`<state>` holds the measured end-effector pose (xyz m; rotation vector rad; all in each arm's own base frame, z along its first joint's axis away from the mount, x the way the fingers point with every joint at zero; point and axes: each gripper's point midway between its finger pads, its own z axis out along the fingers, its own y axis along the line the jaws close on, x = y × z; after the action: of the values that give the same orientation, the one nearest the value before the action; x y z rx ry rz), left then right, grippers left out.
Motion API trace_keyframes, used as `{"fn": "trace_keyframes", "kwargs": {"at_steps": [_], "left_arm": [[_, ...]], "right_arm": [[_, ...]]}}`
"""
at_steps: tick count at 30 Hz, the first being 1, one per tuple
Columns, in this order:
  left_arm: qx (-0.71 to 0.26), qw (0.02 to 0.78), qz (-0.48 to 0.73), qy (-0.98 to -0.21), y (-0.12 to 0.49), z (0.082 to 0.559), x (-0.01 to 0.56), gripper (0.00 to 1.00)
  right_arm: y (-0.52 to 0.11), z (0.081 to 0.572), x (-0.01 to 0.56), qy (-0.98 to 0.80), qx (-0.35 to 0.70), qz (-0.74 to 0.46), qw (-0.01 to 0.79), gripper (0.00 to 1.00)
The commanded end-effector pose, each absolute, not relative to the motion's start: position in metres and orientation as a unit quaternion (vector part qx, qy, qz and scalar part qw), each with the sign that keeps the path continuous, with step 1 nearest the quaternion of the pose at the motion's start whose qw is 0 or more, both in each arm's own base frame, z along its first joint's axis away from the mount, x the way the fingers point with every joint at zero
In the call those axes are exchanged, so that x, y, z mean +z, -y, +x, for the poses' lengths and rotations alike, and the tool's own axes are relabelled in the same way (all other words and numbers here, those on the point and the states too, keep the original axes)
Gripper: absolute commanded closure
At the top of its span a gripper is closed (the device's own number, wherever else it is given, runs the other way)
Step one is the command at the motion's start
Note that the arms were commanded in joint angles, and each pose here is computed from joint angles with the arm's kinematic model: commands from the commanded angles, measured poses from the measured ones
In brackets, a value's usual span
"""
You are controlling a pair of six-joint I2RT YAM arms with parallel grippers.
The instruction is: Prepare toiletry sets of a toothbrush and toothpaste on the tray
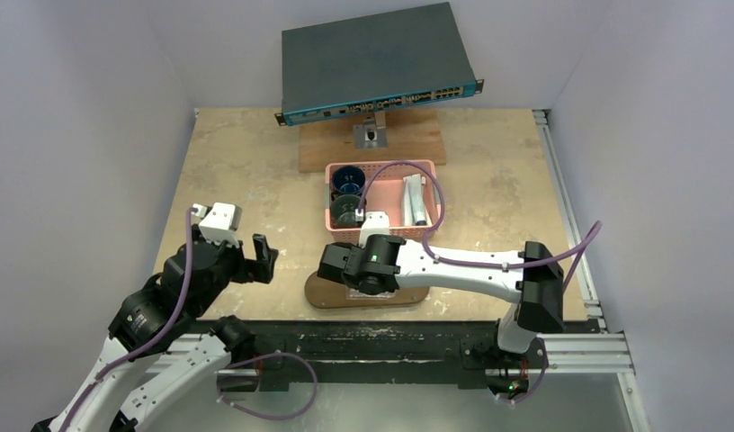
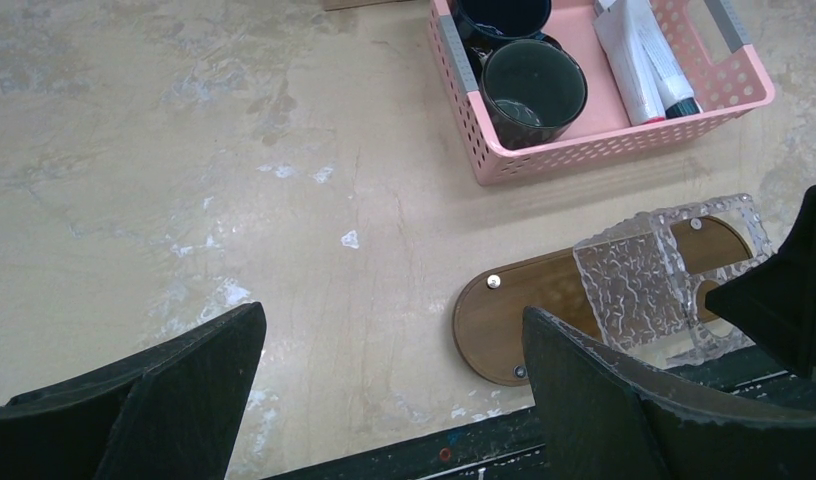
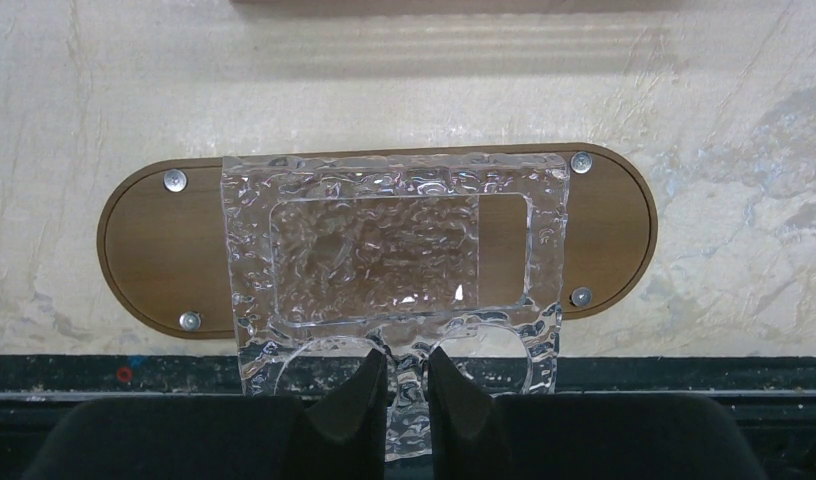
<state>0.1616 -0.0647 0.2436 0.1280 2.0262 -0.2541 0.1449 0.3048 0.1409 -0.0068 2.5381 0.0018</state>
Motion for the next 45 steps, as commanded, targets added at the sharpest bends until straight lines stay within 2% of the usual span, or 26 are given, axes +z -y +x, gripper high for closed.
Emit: {"fn": "trace_keyframes", "kwargs": {"at_steps": [1, 22, 28, 45], "left_arm": [[-0.113, 0.525, 0.052, -0.842, 0.067, 0.163, 0.245, 0.0], [-0.11, 0.524, 0.052, -0.843, 0.067, 0.164, 0.244, 0.0], [-0.108, 0.522, 0.052, -0.844, 0.067, 0.164, 0.243, 0.0], [-0.108, 0.524, 0.051, -0.843, 0.066, 0.164, 0.244, 0.0]], "right_arm": [[-0.31, 0.148, 0.142, -0.952, 0.001, 0.014, 0.307, 1.0], [-0.31, 0.148, 0.118, -0.954, -0.041, -0.037, 0.295, 1.0], [-0.313, 0.149, 0.114, -0.954, -0.049, -0.045, 0.294, 0.97], [-0.324, 0.148, 0.121, -0.956, -0.019, -0.035, 0.291, 0.94]]}}
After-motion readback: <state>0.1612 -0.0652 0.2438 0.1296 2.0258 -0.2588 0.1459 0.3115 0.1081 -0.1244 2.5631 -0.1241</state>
